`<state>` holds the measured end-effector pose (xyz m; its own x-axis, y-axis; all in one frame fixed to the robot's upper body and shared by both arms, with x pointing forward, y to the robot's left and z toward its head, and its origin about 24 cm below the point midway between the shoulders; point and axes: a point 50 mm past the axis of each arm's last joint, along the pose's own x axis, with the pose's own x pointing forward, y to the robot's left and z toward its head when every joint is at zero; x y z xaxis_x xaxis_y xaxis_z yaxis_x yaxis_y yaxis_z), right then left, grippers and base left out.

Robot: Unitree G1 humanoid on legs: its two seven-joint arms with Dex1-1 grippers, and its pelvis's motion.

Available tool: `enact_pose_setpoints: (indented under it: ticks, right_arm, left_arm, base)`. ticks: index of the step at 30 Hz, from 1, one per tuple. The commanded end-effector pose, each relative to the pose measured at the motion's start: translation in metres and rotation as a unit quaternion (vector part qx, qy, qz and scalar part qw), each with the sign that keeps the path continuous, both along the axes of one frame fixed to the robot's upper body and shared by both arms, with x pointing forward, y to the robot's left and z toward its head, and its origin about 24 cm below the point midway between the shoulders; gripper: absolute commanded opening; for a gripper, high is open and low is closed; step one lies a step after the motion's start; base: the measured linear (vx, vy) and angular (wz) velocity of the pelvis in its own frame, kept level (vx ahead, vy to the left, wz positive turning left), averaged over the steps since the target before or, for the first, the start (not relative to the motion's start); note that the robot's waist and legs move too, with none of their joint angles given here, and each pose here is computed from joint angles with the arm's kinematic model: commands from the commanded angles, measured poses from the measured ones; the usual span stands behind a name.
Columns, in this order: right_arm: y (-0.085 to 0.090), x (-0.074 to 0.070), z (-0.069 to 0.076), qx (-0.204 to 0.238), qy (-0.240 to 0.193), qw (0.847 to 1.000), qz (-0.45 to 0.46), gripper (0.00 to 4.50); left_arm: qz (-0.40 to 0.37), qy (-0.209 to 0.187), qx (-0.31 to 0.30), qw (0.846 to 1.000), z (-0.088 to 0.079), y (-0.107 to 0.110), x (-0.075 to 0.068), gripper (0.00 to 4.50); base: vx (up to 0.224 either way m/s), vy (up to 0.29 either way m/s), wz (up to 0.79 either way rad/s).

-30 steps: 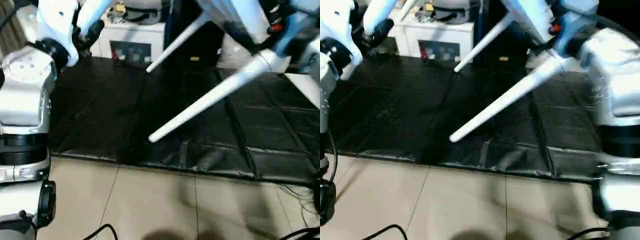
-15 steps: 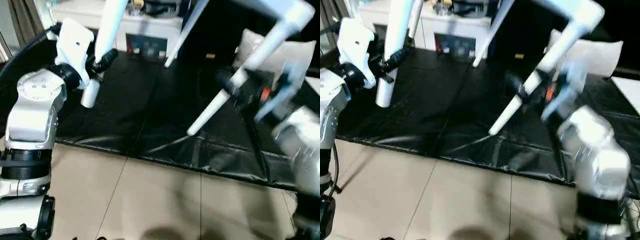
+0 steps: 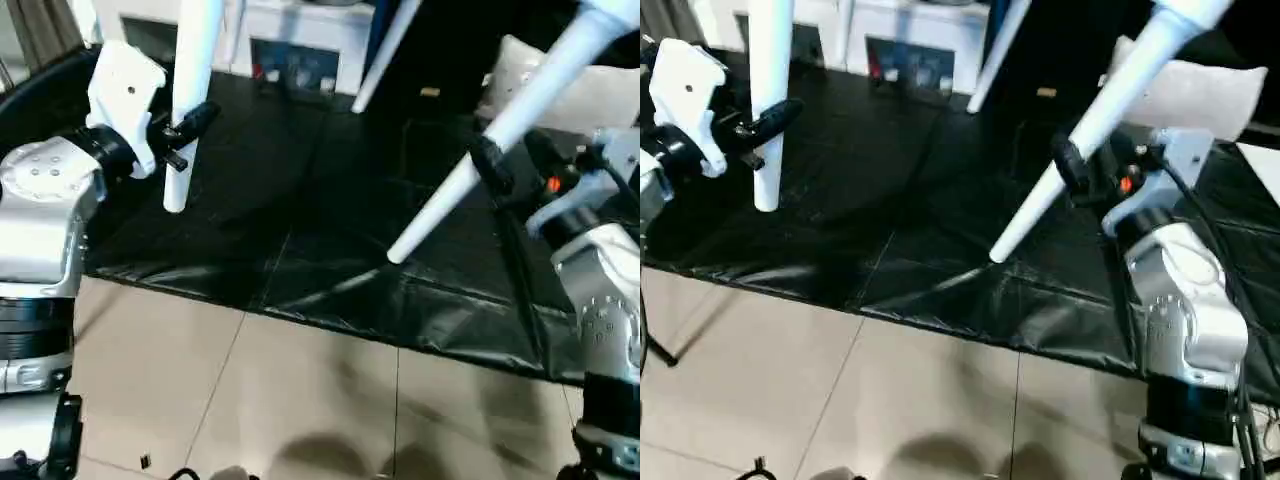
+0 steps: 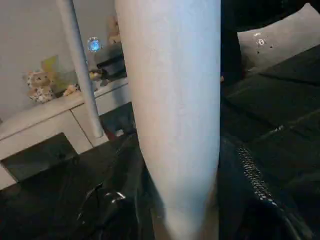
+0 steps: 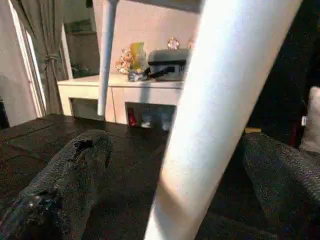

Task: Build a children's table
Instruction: Flip table

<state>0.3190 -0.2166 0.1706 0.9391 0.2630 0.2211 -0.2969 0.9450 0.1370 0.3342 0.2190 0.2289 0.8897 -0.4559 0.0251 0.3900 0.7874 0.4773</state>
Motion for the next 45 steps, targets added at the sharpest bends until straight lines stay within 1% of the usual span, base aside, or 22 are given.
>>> enact_pose_setpoints:
  ticks: [1, 7, 8, 9, 12, 14, 16, 17, 19, 21, 22, 24, 27, 31, 34, 36, 38, 39, 40, 41, 42, 45]
  right_arm:
    - [-0.004, 0.007, 0.003, -0.007, -0.009, 1.000, 0.000, 4.50]
    - [0.000, 0.028, 0.006, -0.010, -0.015, 0.999, 0.030, 4.50]
    - [0.000, 0.029, 0.005, -0.010, -0.014, 0.999, 0.032, 4.50]
    - [0.001, 0.037, 0.004, -0.012, -0.013, 0.999, 0.041, 4.50]
    - [0.004, 0.043, 0.004, -0.016, -0.012, 0.998, 0.059, 4.50]
    - [0.014, 0.041, 0.009, -0.020, -0.025, 0.994, 0.107, 4.50]
    - [0.026, 0.030, 0.019, -0.018, -0.046, 0.984, 0.174, 4.50]
    - [0.026, 0.029, 0.019, -0.019, -0.048, 0.983, 0.174, 4.50]
    - [0.030, 0.021, 0.026, -0.025, -0.070, 0.980, 0.185, 4.50]
    - [0.030, 0.019, 0.028, -0.025, -0.073, 0.979, 0.190, 4.50]
    - [0.033, 0.012, 0.034, -0.024, -0.083, 0.976, 0.200, 4.50]
    - [0.036, 0.006, 0.038, -0.025, -0.092, 0.974, 0.208, 4.50]
    - [0.044, -0.002, 0.039, -0.039, -0.096, 0.970, 0.219, 4.50]
    - [0.051, -0.008, 0.036, -0.047, -0.089, 0.968, 0.230, 4.50]
    - [0.053, -0.009, 0.034, -0.047, -0.084, 0.968, 0.230, 4.50]
    - [0.053, -0.007, 0.021, -0.057, -0.062, 0.973, 0.214, 4.50]
    - [0.053, -0.007, 0.017, -0.060, -0.058, 0.974, 0.210, 4.50]
    - [0.047, -0.005, 0.002, -0.089, -0.044, 0.979, 0.175, 4.50]
    - [0.043, -0.005, -0.004, -0.104, -0.040, 0.981, 0.160, 4.50]
    - [0.040, -0.005, -0.009, -0.115, -0.038, 0.982, 0.146, 4.50]
    - [0.036, -0.006, -0.012, -0.114, -0.037, 0.983, 0.138, 4.50]
    - [0.024, -0.018, -0.021, -0.081, -0.042, 0.989, 0.120, 4.50]
  left_arm:
    - [-0.041, 0.035, 0.059, 0.997, -0.016, -0.011, -0.002, 1.64]
    - [-0.041, 0.036, 0.065, 0.996, -0.018, -0.007, -0.001, 1.64]
    - [-0.041, 0.036, 0.065, 0.996, -0.018, -0.007, -0.001, 1.64]
    - [-0.043, 0.037, 0.064, 0.996, -0.019, -0.007, -0.001, 1.64]
    - [-0.044, 0.038, 0.063, 0.996, -0.019, -0.007, 0.000, 1.64]
    - [-0.043, 0.037, 0.054, 0.997, -0.020, -0.008, 0.001, 1.64]
    - [-0.038, 0.036, 0.042, 0.998, -0.023, -0.008, 0.003, 1.64]
    - [-0.038, 0.036, 0.040, 0.998, -0.024, -0.008, 0.003, 1.64]
    - [-0.035, 0.038, 0.013, 0.999, -0.032, -0.010, 0.008, 1.64]
    - [-0.033, 0.038, 0.011, 0.999, -0.034, -0.010, 0.009, 1.64]
    - [-0.021, 0.038, 0.012, 0.999, -0.042, -0.007, 0.012, 1.64]
    - [-0.010, 0.037, 0.010, 0.999, -0.047, -0.005, 0.015, 1.64]
    - [0.005, 0.038, 0.013, 0.999, -0.054, 0.000, 0.017, 1.64]
    - [0.027, 0.035, 0.011, 0.999, -0.058, 0.007, 0.021, 1.64]
    - [0.033, 0.038, 0.022, 0.998, -0.061, 0.010, 0.022, 1.64]
    - [0.052, 0.058, 0.026, 0.997, -0.070, 0.019, 0.022, 1.64]
    - [0.056, 0.063, 0.026, 0.996, -0.073, 0.022, 0.021, 1.64]
    - [0.057, 0.071, 0.010, 0.996, -0.078, 0.027, 0.015, 1.64]
    - [0.058, 0.071, 0.003, 0.996, -0.080, 0.028, 0.013, 1.64]
    - [0.057, 0.071, -0.003, 0.996, -0.082, 0.030, 0.010, 1.99]
    - [0.047, 0.071, -0.014, 0.996, -0.083, 0.032, 0.006, 2.20]
    - [0.026, 0.061, -0.100, 0.993, -0.091, 0.044, -0.012, 2.39]
  base:
    - [0.000, 0.000, 0.00]
    - [0.000, 0.000, 0.00]
    - [0.000, 0.000, 0.00]
    - [0.000, 0.000, 0.00]
    - [0.000, 0.000, 0.00]
    - [0.000, 0.000, 0.00]
    - [0.000, 0.000, 0.00]
    - [0.000, 0.000, 0.00]
    - [0.000, 0.000, 0.00]
    - [0.000, 0.000, 0.00]
    - [0.000, 0.000, 0.00]
    - [0.000, 0.000, 0.00]
    - [0.000, 0.000, 0.00]
    - [0.000, 0.000, 0.00]
    - [0.000, 0.000, 0.00]
    - [0.000, 0.000, 0.00]
    - [0.000, 0.000, 0.00]
    - [0.000, 0.000, 0.00]
    - [0.000, 0.000, 0.00]
    - [0.000, 0.000, 0.00]
    - [0.000, 0.000, 0.00]
    - [0.000, 0.000, 0.00]
